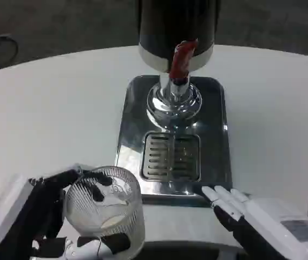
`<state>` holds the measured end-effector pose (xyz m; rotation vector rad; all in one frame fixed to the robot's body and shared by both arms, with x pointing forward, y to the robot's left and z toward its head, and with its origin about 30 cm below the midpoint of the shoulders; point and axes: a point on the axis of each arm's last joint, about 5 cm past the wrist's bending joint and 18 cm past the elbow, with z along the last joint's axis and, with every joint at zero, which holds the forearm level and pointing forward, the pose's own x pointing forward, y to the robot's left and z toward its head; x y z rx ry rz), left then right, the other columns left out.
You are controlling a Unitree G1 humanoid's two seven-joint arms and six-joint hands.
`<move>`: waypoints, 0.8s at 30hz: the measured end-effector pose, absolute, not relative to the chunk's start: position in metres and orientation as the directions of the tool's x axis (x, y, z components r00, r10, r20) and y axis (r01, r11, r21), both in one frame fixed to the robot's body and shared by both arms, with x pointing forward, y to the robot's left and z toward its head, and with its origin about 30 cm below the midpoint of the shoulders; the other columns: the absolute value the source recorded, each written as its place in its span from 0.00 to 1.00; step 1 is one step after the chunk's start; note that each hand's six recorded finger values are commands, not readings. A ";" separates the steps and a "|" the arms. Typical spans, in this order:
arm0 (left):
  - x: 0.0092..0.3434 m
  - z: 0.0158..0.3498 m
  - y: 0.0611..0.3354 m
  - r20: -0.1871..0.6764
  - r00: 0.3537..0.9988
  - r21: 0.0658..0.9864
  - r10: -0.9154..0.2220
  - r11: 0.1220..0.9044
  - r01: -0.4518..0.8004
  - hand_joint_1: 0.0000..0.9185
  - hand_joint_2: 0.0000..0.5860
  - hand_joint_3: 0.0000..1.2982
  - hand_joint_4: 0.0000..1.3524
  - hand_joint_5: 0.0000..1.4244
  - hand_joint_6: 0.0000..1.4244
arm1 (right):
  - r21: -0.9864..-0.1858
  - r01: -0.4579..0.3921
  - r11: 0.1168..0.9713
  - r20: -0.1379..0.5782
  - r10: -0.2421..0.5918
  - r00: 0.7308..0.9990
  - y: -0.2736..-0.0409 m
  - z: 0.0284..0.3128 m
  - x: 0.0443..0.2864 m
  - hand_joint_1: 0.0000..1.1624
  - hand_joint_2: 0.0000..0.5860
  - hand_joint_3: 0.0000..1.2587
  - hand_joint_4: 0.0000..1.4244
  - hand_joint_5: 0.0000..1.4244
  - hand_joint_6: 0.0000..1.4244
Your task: Grasp the cup under the faucet to collect the drink, then remove the cup.
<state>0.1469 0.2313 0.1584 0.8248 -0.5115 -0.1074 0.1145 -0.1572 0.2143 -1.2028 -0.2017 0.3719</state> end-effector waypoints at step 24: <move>0.164 0.159 0.227 0.408 0.864 0.719 -0.295 0.687 -0.105 0.50 0.24 0.81 0.82 0.94 1.00 | -0.931 -0.187 0.314 -0.059 0.376 0.925 -0.156 0.213 0.114 0.29 0.79 0.02 0.00 0.00 0.00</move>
